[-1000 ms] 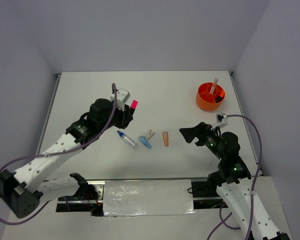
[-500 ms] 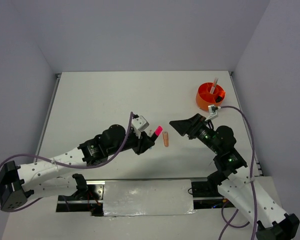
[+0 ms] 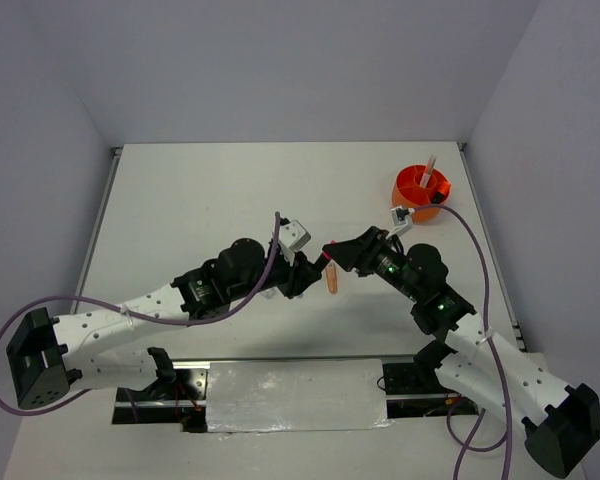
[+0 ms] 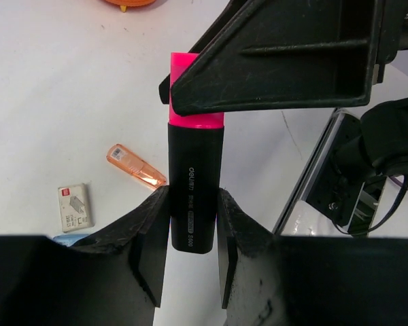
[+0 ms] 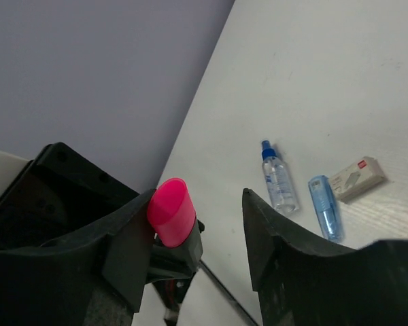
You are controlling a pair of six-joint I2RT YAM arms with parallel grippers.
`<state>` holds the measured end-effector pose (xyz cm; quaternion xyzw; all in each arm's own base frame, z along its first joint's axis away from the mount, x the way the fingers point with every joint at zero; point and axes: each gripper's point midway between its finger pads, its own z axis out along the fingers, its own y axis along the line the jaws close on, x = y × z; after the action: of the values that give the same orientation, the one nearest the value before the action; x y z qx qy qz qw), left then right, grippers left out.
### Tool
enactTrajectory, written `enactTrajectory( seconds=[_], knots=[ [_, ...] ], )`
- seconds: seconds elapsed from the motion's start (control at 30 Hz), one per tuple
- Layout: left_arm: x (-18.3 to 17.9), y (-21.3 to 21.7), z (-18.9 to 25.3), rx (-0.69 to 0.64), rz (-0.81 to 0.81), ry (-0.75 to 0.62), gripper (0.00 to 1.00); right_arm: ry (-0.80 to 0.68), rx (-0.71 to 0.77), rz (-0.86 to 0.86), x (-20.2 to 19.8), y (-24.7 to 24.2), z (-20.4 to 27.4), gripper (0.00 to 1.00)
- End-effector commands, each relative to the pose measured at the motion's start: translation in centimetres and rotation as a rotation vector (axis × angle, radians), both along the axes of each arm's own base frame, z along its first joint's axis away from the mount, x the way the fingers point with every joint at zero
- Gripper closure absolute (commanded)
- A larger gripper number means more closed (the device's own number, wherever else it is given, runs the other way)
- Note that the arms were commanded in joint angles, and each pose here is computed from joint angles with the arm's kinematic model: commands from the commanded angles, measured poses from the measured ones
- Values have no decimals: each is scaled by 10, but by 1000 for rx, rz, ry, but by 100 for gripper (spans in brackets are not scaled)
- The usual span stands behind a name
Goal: Sort the stationery into containers
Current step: Place the pen in the storage box.
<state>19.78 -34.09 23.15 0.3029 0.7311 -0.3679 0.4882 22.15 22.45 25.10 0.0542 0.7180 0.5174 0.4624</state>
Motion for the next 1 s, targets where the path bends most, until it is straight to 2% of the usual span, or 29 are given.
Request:
enactTrajectory(
  seconds=[0.0,0.13,0.17,0.27,0.3,0.33,0.37,0.4,0.5,0.53,0.57,0.63,0.7,0.73,0.77,0.8,0.87,0.9,0.97],
  knots=[
    [3,-9,32,-88,-7,-50,100,-105,9,-28,11,2,32,43],
    [3,-7,31,-87,-4,-48,98,-99,24,34,9,15,30,51],
    [3,-8,31,-86,-4,-47,97,-98,23,48,8,18,29,62],
    [11,-7,27,-70,39,-44,93,-84,43,111,1,29,24,72],
    [12,-7,26,-66,45,-42,92,-75,66,125,0,32,23,81],
    [15,-6,27,-65,60,-43,90,-71,73,147,-3,35,22,85],
    [17,-7,26,-60,67,-40,89,-66,77,150,-3,35,21,100],
    [18,-8,26,-60,70,-39,86,-60,72,150,-3,36,18,100],
    [21,-8,30,-60,88,-35,62,-85,6,101,5,30,14,100],
    [24,-6,34,-64,107,-37,20,-108,-17,93,7,28,16,100],
    [24,-3,34,-54,120,-31,1,-130,-45,57,15,22,18,100],
    [26,3,41,-53,160,-12,1,-216,-167,27,30,13,25,100],
    [32,29,27,45,277,37,1,-289,-313,-17,60,-6,28,100],
    [34,37,36,45,330,60,1,-300,-358,-47,73,-16,29,100],
    [39,55,38,77,417,63,1,-254,-417,-128,103,-45,15,100],
    [32,77,21,186,460,104,1,-258,-444,-151,118,-59,22,100],
    [25,102,37,198,518,113,1,-159,-463,-233,151,-97,6,100],
    [18,119,31,256,538,123,1,-87,-408,-341,168,-142,10,100],
    [5,140,41,239,533,110,1,28,-319,-463,186,-193,-3,100]
  ],
)
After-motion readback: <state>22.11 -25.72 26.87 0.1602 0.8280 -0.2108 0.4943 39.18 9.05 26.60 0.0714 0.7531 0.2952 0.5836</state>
